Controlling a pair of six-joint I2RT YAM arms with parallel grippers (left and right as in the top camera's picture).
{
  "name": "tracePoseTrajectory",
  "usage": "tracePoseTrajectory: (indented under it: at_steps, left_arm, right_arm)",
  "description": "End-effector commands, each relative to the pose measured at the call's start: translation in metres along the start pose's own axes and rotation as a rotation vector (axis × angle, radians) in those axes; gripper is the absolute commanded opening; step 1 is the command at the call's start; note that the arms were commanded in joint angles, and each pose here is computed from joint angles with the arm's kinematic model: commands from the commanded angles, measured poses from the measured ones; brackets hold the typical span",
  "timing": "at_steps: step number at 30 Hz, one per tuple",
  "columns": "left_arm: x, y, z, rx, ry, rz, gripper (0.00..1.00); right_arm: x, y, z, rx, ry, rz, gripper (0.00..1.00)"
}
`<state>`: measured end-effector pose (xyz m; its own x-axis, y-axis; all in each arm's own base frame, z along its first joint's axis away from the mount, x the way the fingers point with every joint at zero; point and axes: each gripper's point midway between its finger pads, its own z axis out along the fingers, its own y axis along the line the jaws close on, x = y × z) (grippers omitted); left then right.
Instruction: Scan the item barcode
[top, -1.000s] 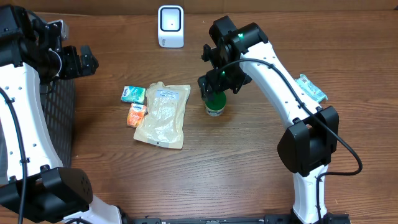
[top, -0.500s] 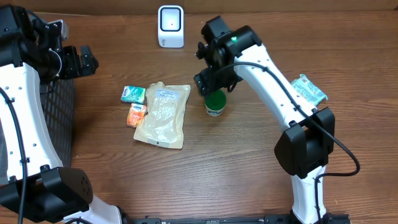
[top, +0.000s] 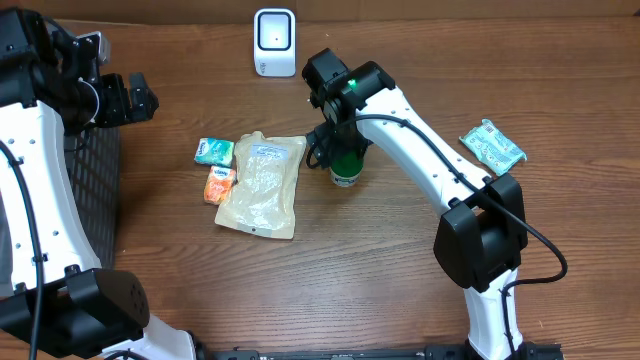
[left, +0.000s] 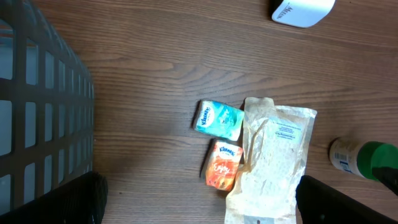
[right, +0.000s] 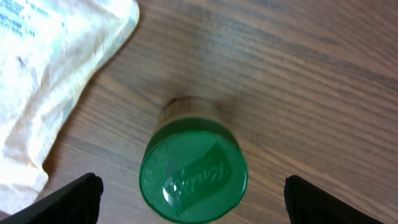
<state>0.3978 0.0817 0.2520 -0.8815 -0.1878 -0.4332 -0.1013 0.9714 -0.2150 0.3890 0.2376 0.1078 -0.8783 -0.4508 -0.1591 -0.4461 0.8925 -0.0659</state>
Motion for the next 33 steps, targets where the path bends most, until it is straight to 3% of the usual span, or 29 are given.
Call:
tracePoseTrajectory:
  at_steps: [1, 19, 33]
  left_arm:
    - [-0.006, -0.004, -0.016, 0.002, -0.047, 0.004, 1.0]
    - [-0.006, -0.004, -0.016, 0.002, -0.047, 0.004, 0.99]
    - [-0.006, -0.004, -0.016, 0.002, -0.047, 0.004, 1.0]
  right_arm:
    - [-0.003, 0.002, 0.0, -0.02, -0.014, 0.021, 0.91]
    - [0.008, -0.001, 0.029, -0.012, 0.014, 0.028, 0.91]
    - [0.011, -0.001, 0.039, -0.014, 0.017, 0.032, 0.83]
